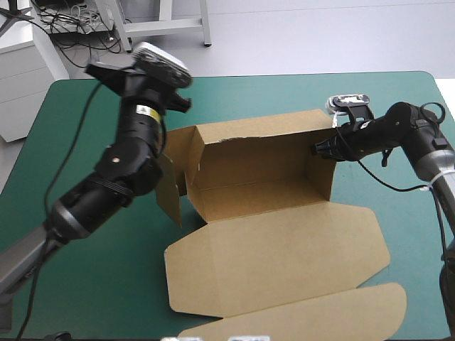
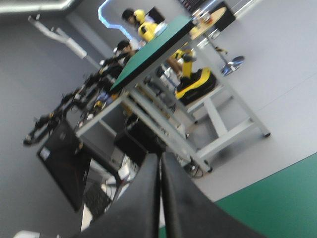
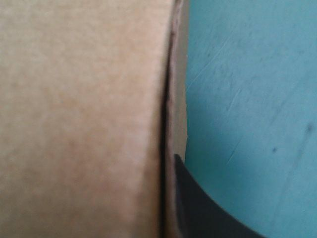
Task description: Fold the box
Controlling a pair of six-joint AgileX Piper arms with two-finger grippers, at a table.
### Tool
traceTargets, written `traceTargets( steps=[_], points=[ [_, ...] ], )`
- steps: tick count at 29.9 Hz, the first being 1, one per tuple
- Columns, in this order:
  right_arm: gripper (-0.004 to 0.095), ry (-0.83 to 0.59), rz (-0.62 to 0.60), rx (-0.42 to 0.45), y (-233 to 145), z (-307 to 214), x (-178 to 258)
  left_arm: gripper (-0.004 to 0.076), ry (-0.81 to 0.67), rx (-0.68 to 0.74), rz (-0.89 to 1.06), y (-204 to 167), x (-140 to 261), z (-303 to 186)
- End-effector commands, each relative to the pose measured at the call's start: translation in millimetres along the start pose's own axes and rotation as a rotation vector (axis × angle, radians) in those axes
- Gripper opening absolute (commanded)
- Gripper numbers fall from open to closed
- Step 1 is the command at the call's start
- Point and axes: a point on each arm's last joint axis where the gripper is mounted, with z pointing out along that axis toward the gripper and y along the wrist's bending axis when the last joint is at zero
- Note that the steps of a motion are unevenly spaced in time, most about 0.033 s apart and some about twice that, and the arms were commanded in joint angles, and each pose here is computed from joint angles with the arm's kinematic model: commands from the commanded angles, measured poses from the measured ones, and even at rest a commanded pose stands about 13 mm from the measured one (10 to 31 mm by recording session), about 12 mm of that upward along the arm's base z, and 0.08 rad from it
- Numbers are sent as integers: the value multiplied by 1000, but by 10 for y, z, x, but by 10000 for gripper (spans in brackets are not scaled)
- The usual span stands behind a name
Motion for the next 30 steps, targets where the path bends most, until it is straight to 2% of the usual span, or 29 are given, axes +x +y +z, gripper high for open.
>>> traceTargets(
  steps=[1, 5, 13, 17, 20, 26, 28, 30],
  points=[
    [4, 26, 44, -53, 172, -305, 52, -3, 52, -102, -145, 586, 86, 7],
    [4, 61, 82, -36, 157, -301, 87, -3, 173, -76, -219, 830, 359, 170],
    [26, 55, 110, -18, 42, -59, 19, -3, 427, -5, -260, 1063, 870, 395],
    [127, 70, 105, -15, -1, 185, -17, -3, 532, 42, -321, 1160, 1092, 447],
    [227, 30, 100, -4, 0, 333, -76, -3, 598, 96, -341, 1199, 1220, 460],
    [533, -157, 89, 52, -21, 412, -257, -3, 698, 128, -329, 1214, 1374, 476],
    [587, -204, 84, 63, -25, 378, -319, -3, 714, 132, -327, 1204, 1400, 490],
    [593, -232, 66, 65, -7, 303, -398, -3, 725, 136, -325, 1191, 1419, 506]
  ],
)
